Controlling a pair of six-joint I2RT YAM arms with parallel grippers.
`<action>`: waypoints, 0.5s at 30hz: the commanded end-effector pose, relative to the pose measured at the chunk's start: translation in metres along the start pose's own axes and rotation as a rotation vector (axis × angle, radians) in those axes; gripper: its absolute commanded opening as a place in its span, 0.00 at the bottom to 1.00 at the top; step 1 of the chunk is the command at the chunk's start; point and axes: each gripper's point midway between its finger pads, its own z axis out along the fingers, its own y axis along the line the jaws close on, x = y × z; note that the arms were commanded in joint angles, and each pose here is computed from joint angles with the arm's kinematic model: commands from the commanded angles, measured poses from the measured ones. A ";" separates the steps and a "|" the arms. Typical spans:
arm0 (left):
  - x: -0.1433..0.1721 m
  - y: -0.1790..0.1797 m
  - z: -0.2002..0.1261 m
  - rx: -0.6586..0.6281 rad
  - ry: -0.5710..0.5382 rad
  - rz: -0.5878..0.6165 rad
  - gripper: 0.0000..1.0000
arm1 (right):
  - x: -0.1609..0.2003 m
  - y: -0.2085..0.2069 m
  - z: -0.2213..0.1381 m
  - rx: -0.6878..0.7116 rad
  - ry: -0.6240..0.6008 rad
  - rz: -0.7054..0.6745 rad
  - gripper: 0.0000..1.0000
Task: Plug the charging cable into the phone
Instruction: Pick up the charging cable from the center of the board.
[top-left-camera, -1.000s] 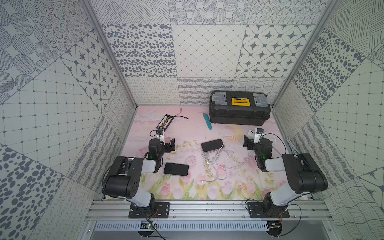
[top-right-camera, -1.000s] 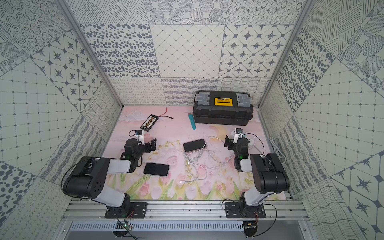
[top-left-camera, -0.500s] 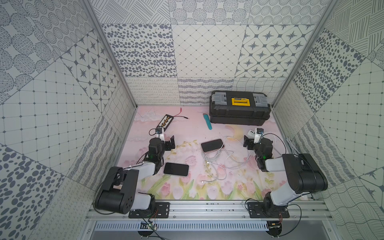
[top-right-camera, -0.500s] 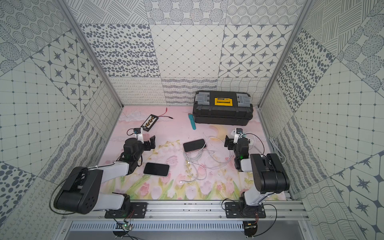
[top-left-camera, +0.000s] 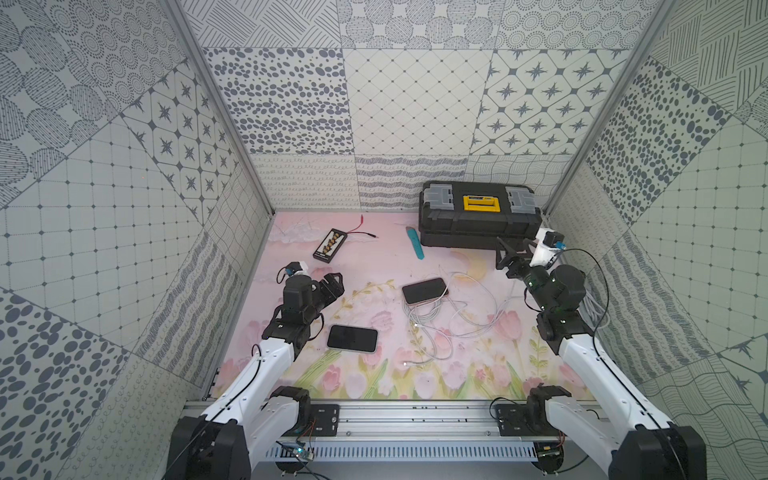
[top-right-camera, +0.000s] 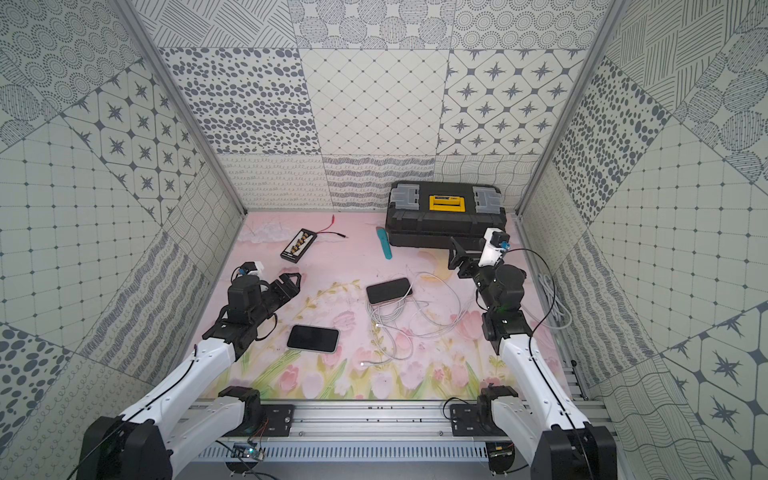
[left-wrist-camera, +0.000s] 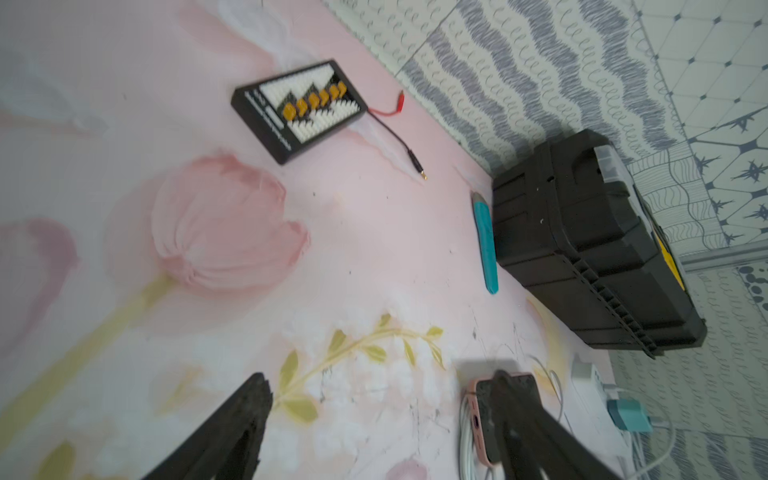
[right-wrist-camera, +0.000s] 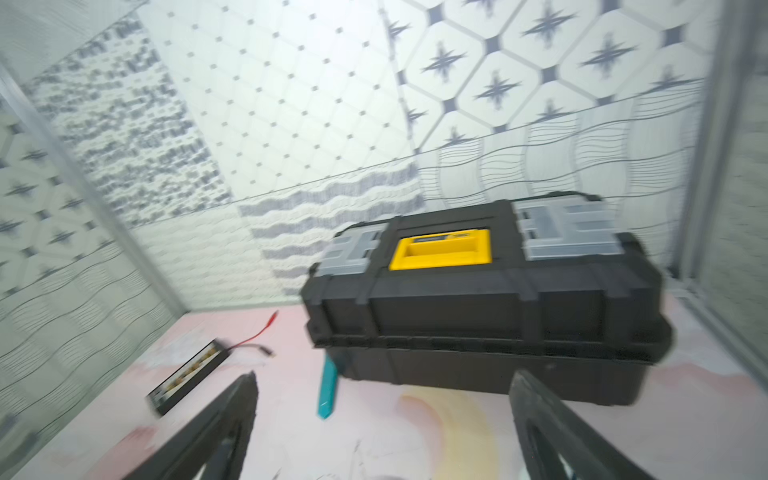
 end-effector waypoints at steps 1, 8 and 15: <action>0.091 -0.002 -0.035 -0.037 0.457 -0.284 0.82 | 0.046 0.070 -0.007 -0.279 0.280 0.027 0.97; 0.187 -0.030 -0.082 0.032 0.646 -0.167 0.68 | 0.065 0.130 -0.026 -0.440 0.426 -0.041 0.97; 0.271 -0.030 -0.088 -0.065 0.803 0.134 0.62 | 0.060 0.136 -0.041 -0.468 0.408 -0.015 0.96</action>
